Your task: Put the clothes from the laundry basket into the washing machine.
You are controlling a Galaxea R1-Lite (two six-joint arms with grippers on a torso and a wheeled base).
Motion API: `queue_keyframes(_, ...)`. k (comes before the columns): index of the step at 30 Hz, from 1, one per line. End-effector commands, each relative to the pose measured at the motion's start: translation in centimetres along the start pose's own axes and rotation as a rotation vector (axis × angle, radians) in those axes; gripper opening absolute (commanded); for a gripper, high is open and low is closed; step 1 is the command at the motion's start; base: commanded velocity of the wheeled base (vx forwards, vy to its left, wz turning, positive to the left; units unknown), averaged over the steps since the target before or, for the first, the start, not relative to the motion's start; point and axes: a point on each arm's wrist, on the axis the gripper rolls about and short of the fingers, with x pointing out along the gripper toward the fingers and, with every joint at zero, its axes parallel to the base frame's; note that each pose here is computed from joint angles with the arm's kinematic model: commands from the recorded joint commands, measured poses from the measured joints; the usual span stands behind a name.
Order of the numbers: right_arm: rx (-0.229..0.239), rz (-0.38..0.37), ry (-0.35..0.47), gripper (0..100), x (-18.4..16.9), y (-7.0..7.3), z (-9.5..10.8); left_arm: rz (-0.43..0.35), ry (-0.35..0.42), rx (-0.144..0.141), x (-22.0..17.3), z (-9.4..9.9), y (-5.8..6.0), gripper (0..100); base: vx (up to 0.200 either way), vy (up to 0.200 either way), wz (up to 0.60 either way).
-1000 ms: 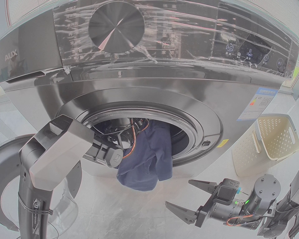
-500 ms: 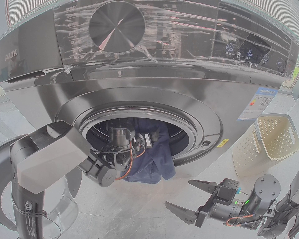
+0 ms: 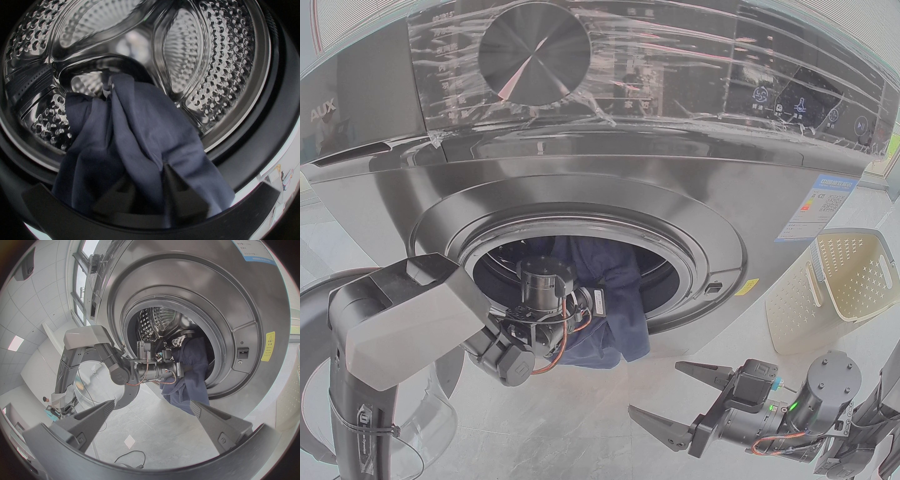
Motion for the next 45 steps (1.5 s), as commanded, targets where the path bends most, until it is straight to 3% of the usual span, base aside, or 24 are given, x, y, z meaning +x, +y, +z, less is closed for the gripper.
queue_keyframes(1, 0.0, -0.003, 0.002, 100, 0.1, -0.1, -0.1, -0.022, -0.084, -0.044, 1.8, 1.5, -0.5, 0, 0.0, 0.0, 0.0)
queue_keyframes(2, 0.0, -0.003, 0.002, 100, 0.1, -0.1, -0.1, -0.022, -0.084, -0.044, 1.8, 1.5, -0.5, 0, 0.0, 0.0, 0.0)
queue_keyframes(4, 0.0, -0.003, 0.001, 100, 0.2, -0.1, 0.0, -0.033, -0.178, -0.115, 2.6, 3.9, -1.0, 0, 0.0, 0.0, 0.0)
queue_keyframes(5, 0.0, -0.003, 0.001, 100, 0.2, -0.1, 0.0, -0.035, -0.196, -0.124, 2.7, 4.4, -1.0, 0, 0.0, 0.0, 0.0)
queue_keyframes(8, 0.001, 0.0, -0.004, 100, 0.2, 0.0, 0.0, -0.017, -0.262, -0.136, 3.9, 5.6, 0.1, 0, 0.0, 0.0, 0.0)
queue_keyframes(13, 0.0, 0.003, 0.0, 100, 0.2, 0.1, 0.0, 0.024, -0.368, -0.158, 5.7, 7.2, 0.7, 0, 0.0, 0.0, 0.0)
queue_keyframes(18, 0.002, 0.0, 0.0, 100, 0.2, 0.0, 0.0, 0.023, -0.36, -0.158, 5.3, 6.9, 0.4, 0, 0.0, 0.0, 0.0)
queue_keyframes(19, 0.002, 0.0, 0.0, 100, 0.2, 0.0, 0.0, 0.024, -0.355, -0.159, 5.2, 6.9, 0.4, 100, 0.0, 0.0, 0.0)
queue_keyframes(25, 0.001, 0.004, 0.002, 100, 0.2, 0.1, -0.1, 0.005, -0.248, -0.139, 2.5, 5.8, -0.6, 100, 0.0, 0.0, 0.0)
queue_keyframes(27, 0.001, 0.004, 0.002, 100, 0.2, 0.1, -0.1, -0.026, -0.184, -0.124, 0.7, 5.0, -1.7, 100, 0.0, 0.0, 0.0)
queue_keyframes(28, 0.001, 0.004, 0.002, 100, 0.2, 0.1, -0.1, -0.026, -0.184, -0.124, 0.7, 5.0, -1.7, 100, 0.0, 0.0, 0.0)
queue_keyframes(30, 0.001, 0.003, 0.01, 100, 0.3, 0.1, -0.3, -0.075, -0.111, -0.099, -0.7, 3.9, -2.4, 100, 0.0, 0.0, 0.0)
queue_keyframes(32, 0.0, 0.002, 0.013, 100, 0.3, 0.1, -0.3, -0.083, -0.092, -0.092, -0.9, 3.5, -2.5, 100, 0.0, 0.0, 0.0)
queue_keyframes(34, 0.0, 0.004, 0.013, 100, 0.3, 0.1, -0.3, -0.09, -0.042, -0.049, -0.9, 2.0, -2.2, 100, 0.0, 0.0, 0.0)
queue_keyframes(38, 0.0, 0.003, 0.017, 100, 0.4, 0.1, -0.4, -0.091, -0.005, -0.032, 0.0, 0.2, -1.6, 100, 0.0, 0.0, 0.0)
queue_keyframes(39, 0.0, 0.004, 0.019, 100, 0.4, 0.1, -0.5, -0.077, 0.011, -0.023, 0.9, -1.1, -1.0, 100, 0.0, 0.0, 0.0)
queue_keyframes(40, 0.0, 0.002, 0.019, 100, 0.4, 0.1, -0.5, -0.075, 0.012, -0.02, 1.0, -1.3, -1.0, 0, 0.0, 0.0, 0.0)
queue_keyframes(41, 0.0, 0.003, 0.017, 100, 0.4, 0.1, -0.4, -0.061, -0.001, 0.002, 1.7, -1.5, -0.3, 0, 0.0, 0.0, 0.0)
queue_keyframes(45, 0.0, 0.003, 0.016, 100, 0.4, 0.1, -0.4, -0.038, -0.039, 0.008, 3.0, -0.6, 0.7, 0, 0.0, 0.0, 0.0)
